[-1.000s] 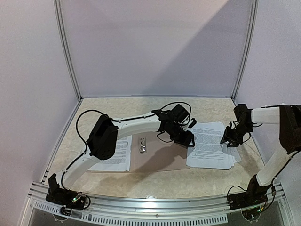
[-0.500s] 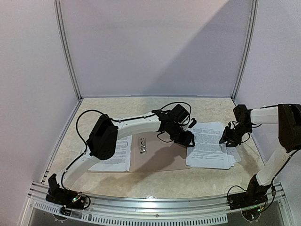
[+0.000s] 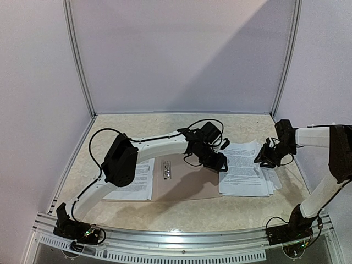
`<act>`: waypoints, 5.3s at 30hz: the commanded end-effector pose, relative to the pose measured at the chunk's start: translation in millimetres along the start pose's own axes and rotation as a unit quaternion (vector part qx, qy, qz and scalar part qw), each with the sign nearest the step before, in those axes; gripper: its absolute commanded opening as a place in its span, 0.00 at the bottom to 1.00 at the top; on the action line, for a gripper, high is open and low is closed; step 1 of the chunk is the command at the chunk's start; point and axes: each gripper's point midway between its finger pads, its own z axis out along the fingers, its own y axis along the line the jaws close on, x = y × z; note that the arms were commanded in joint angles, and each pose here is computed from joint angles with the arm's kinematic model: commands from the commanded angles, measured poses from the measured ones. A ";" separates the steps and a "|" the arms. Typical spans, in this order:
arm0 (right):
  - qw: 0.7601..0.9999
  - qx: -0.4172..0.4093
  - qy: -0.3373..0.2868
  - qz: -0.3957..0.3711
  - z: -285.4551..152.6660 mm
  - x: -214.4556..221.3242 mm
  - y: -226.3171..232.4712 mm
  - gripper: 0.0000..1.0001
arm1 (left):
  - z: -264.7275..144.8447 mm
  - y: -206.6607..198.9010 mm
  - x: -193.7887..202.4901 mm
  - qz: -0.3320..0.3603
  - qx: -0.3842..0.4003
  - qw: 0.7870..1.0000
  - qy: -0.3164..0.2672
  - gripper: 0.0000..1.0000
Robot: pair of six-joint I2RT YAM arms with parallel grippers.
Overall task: Put the files into the folder
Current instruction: Pick up the file from the center of the board, then pass from the right arm to the left, then pass from the left arm to the right, then insert the folder to form pockets on the folder.
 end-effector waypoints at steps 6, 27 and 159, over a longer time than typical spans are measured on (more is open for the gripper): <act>0.997 0.076 0.015 0.019 18.5 6.2 -39.8 0.39 | 18.1 15.2 28.9 -0.009 -0.024 0.999 0.039 0.50; 0.996 0.025 -0.040 -0.078 -47.3 -27.1 12.6 0.00 | -34.3 -18.3 -22.4 0.047 0.005 0.999 -0.012 0.64; 0.901 -0.323 -0.018 -0.288 76.0 105.5 390.7 0.00 | -356.0 253.4 272.3 -0.407 -0.181 0.891 0.085 0.80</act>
